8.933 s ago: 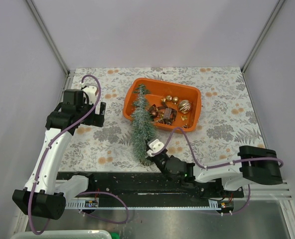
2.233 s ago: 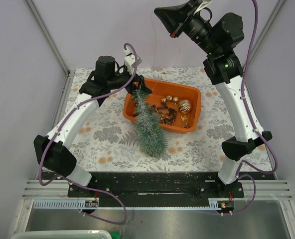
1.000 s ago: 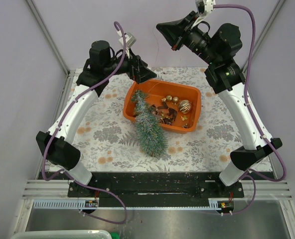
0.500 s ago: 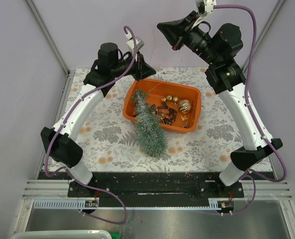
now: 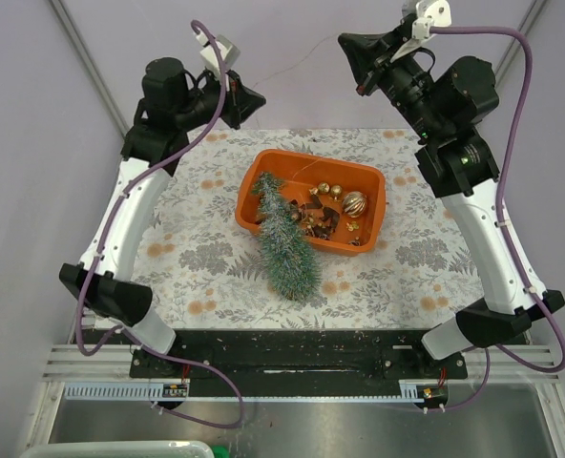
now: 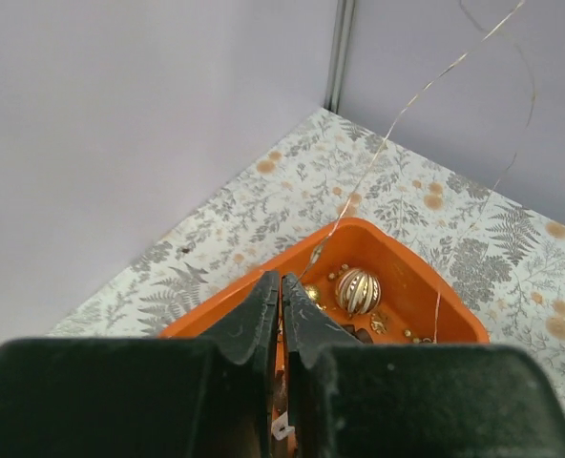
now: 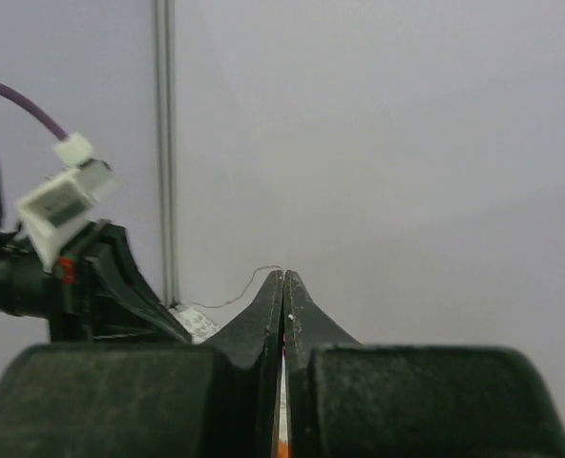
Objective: Decorate the small christmas tree
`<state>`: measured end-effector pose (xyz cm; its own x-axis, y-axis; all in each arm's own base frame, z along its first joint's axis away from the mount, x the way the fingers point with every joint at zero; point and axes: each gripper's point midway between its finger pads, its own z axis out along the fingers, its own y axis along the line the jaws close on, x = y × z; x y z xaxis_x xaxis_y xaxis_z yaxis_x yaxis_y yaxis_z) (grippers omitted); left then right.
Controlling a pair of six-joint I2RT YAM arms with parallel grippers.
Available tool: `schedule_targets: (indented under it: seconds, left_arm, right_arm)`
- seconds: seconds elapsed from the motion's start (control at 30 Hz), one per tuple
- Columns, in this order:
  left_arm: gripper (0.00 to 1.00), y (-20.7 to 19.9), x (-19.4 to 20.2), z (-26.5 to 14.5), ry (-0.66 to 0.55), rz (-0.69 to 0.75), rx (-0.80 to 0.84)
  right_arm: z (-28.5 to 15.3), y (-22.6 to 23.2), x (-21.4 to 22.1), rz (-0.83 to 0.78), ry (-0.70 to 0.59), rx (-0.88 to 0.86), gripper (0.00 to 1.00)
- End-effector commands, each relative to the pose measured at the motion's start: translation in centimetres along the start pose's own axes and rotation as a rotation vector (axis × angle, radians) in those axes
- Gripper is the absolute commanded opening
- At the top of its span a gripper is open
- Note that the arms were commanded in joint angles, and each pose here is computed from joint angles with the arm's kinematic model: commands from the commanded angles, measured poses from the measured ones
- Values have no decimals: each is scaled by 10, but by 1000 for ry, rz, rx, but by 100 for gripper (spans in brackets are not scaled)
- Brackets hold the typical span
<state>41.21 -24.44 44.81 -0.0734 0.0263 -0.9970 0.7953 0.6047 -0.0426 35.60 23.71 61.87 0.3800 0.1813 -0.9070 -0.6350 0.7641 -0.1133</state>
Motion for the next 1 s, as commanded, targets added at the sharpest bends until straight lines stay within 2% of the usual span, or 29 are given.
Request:
schedule_targets:
  seconds: [0.0,0.3,0.47,0.77,0.97]
  left_arm:
    - [9,-14,-67,-50,-124,136,-62]
    - [9,-6,-91,-100,-121,306,-244]
    - [9,-16,-88,-125,-94,354,-267]
    - [10,-34,17,-164,105,305,-277]
    - [11,-49,71,-181,166,233,-263]
  right_arm:
    - [-14,-18,-13,-104,-8,109,0]
    - [-23,-44,-22,-200,-21,240,0]
    - [-26,-48,-29,-223,-29,264,0]
    - [-35,-59,19,-322,115,295,0]
    - [-46,-39,69,-303,206,189,0]
